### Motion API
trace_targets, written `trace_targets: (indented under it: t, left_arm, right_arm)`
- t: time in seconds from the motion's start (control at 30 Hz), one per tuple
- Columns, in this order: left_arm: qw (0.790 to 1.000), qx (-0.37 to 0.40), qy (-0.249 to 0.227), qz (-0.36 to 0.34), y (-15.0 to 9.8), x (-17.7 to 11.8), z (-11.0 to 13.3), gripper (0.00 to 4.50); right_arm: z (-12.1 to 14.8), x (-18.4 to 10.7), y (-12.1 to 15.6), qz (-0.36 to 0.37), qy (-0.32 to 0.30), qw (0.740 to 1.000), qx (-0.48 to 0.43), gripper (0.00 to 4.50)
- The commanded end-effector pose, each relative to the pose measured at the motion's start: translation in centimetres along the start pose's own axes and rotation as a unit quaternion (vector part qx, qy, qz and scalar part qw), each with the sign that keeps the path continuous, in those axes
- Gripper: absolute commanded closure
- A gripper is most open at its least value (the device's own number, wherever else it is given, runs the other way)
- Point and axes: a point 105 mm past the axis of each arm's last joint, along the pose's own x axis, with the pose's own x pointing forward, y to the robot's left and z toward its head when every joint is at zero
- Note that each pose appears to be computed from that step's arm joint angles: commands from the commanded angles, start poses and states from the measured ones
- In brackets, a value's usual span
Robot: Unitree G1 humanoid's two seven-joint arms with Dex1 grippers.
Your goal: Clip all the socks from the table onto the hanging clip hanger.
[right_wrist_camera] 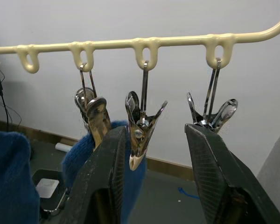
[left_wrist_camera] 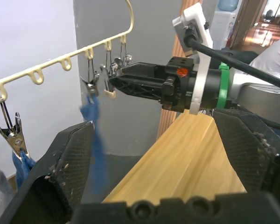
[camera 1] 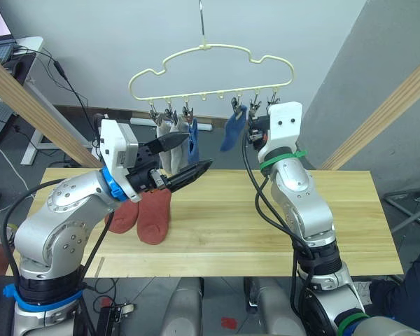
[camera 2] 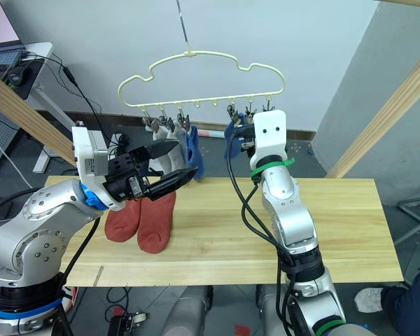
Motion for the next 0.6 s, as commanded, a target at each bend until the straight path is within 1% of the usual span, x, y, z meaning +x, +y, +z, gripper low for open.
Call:
trace_targets:
  t: [0.03,0.27,0.6]
  left_arm:
    - [1.0,0.024,-0.014,-0.01,-1.2,-0.1,1.2,0.0]
    - [1.0,0.017,-0.016,-0.007,-1.8,-0.2,1.1,0.0]
    - [1.0,0.015,-0.013,-0.005,-2.0,-0.4,0.9,0.0]
  right_arm:
    - [1.7,0.4,0.1,-0.008,-0.035,0.999,0.009,2.44]
    - [2.1,1.0,1.1,0.005,-0.042,0.999,0.021,2.44]
    - [2.5,1.2,1.5,0.01,-0.05,0.998,0.029,2.44]
